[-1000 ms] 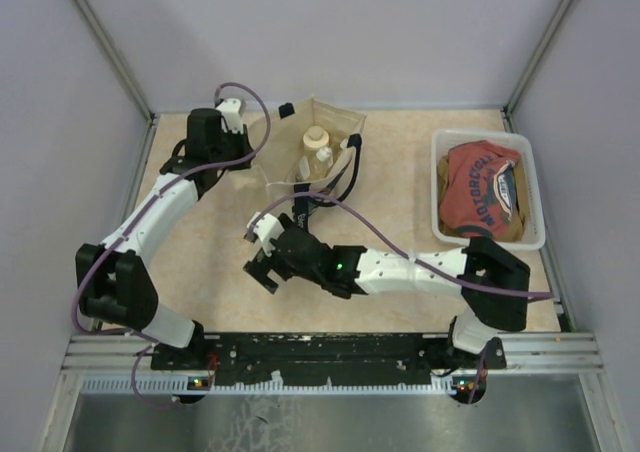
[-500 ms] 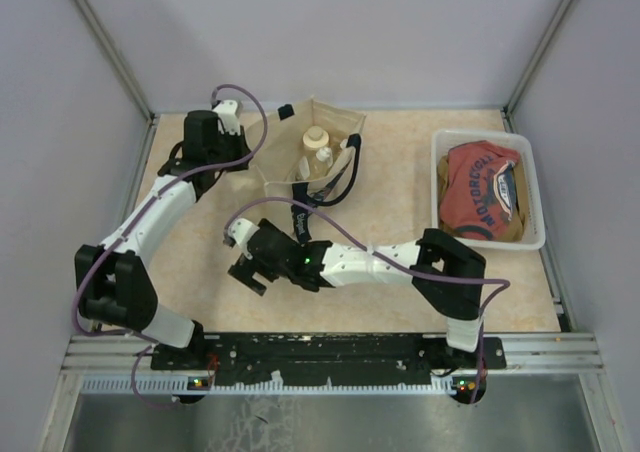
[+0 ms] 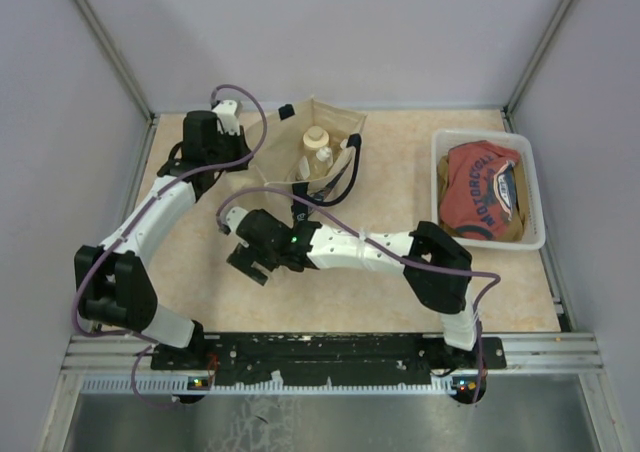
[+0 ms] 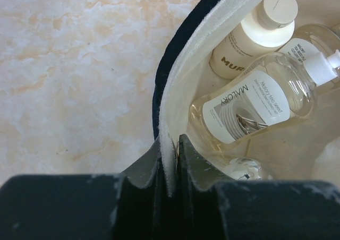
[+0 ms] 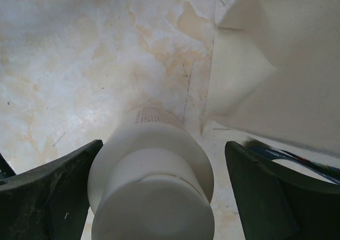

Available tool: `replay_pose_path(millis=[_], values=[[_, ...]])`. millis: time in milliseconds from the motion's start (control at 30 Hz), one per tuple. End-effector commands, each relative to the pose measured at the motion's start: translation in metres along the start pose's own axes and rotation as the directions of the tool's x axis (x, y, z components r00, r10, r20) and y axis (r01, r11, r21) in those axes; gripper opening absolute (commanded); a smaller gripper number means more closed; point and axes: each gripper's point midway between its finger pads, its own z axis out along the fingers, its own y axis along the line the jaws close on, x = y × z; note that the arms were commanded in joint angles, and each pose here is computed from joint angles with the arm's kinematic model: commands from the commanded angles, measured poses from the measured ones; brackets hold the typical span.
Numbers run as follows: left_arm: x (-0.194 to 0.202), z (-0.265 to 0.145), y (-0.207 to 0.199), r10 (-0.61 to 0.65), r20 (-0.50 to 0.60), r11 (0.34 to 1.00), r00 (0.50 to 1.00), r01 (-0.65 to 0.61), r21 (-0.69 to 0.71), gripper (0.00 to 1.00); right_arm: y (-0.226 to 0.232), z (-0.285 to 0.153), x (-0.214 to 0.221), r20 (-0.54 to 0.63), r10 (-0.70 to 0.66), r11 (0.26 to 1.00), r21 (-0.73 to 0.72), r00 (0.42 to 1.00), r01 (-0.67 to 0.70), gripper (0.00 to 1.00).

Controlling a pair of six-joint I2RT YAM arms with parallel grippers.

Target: Place the personal care products into the canvas bag

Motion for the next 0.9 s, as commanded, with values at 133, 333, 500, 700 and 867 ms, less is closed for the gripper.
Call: replay_pose_path(millis=[133, 333, 500, 700, 867], values=[[-0.011, -0.004, 0.005, 0.023, 0.054, 1.0, 0.998, -0.023, -0.007, 0.0, -0.004, -0.006, 0.016, -0.092, -0.043, 0.999, -0.011, 0.995, 0.043, 0.95], [-0.009, -0.003, 0.005, 0.02, 0.052, 1.0, 0.998, -0.02, -0.004, 0.0, -0.002, 0.0, 0.018, -0.115, -0.072, 0.997, -0.027, 0.991, 0.07, 0.88], [-0.008, -0.002, 0.005, 0.019, 0.05, 1.0, 0.999, -0.019, -0.004, 0.0, 0.0, 0.003, 0.016, -0.104, -0.073, 0.997, -0.032, 0.992, 0.07, 0.58], [-0.006, -0.001, 0.005, 0.019, 0.047, 1.0, 0.999, -0.019, 0.0, 0.0, -0.006, -0.004, 0.013, -0.073, -0.052, 0.999, -0.003, 0.996, 0.052, 0.21], [-0.006, -0.001, 0.005, 0.014, 0.047, 1.0, 0.999, -0.014, 0.002, 0.0, -0.01, -0.008, 0.018, -0.091, -0.054, 0.998, 0.017, 0.994, 0.056, 0.4]])
